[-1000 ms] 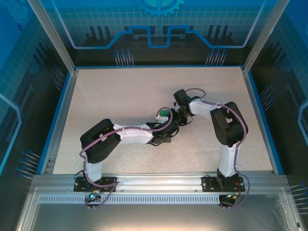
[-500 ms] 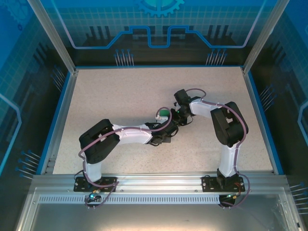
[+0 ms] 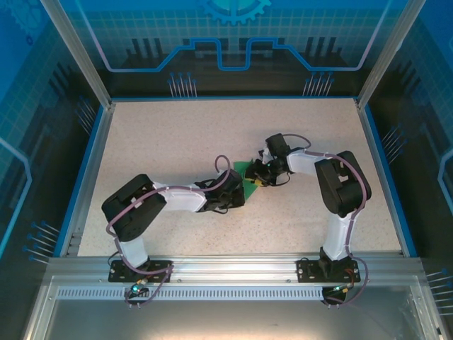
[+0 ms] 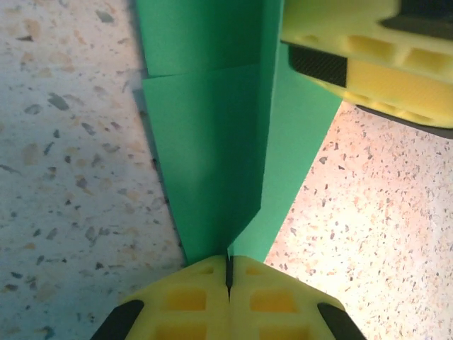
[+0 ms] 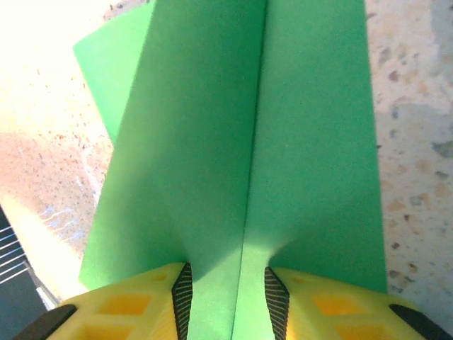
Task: Fold a paper plane with a square sheet of paper (pick it up from the middle)
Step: Fourth fold the wing at the center of the table.
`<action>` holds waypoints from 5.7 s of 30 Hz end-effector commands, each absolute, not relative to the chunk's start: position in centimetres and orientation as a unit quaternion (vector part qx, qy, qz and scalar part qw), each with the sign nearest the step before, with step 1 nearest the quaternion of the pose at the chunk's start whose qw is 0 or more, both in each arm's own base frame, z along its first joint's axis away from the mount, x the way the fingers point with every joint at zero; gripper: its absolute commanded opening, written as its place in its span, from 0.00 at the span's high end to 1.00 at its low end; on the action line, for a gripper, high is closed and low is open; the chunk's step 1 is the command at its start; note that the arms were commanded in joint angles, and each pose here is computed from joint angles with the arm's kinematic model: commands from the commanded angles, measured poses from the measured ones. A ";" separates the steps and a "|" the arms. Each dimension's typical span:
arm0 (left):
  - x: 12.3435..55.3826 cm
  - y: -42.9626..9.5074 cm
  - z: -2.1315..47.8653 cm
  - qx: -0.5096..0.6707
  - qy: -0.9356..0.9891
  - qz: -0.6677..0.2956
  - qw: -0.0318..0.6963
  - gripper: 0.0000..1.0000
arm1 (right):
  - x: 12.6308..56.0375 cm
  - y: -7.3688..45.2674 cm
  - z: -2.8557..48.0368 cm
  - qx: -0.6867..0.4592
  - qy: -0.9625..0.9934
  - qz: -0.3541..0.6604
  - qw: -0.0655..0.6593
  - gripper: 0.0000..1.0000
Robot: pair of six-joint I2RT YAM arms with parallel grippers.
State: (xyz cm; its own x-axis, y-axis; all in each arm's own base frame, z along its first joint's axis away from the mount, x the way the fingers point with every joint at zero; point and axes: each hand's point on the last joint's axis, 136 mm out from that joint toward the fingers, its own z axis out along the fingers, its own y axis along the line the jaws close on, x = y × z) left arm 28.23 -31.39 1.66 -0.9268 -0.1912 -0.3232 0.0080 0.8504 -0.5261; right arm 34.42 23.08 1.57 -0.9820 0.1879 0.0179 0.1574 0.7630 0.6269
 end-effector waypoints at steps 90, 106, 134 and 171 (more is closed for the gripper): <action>28.9 -31.3 7.0 -0.087 0.900 -0.377 0.202 0.71 | 30.6 25.1 -3.1 -0.004 0.969 0.246 -0.021 0.86; 28.6 -30.3 2.1 -0.110 0.932 -0.304 0.165 0.91 | 30.7 24.9 -3.3 0.006 0.969 0.247 -0.026 0.86; 21.7 -27.8 -1.1 -0.105 0.966 -0.229 0.063 0.92 | 30.6 24.1 -4.1 0.019 0.971 0.236 -0.036 0.87; 26.8 -28.1 0.0 -0.151 0.944 -0.252 0.151 1.00 | 32.6 26.1 0.6 0.010 0.947 0.320 0.002 0.88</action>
State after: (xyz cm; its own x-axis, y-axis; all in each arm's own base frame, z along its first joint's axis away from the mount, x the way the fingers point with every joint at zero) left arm 27.85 -29.53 1.68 -0.9041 -0.3444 -0.2529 -0.1482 0.8079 -0.5704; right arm 31.83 27.84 1.11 -0.9993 -0.0324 0.0195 -0.0120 0.7599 0.6499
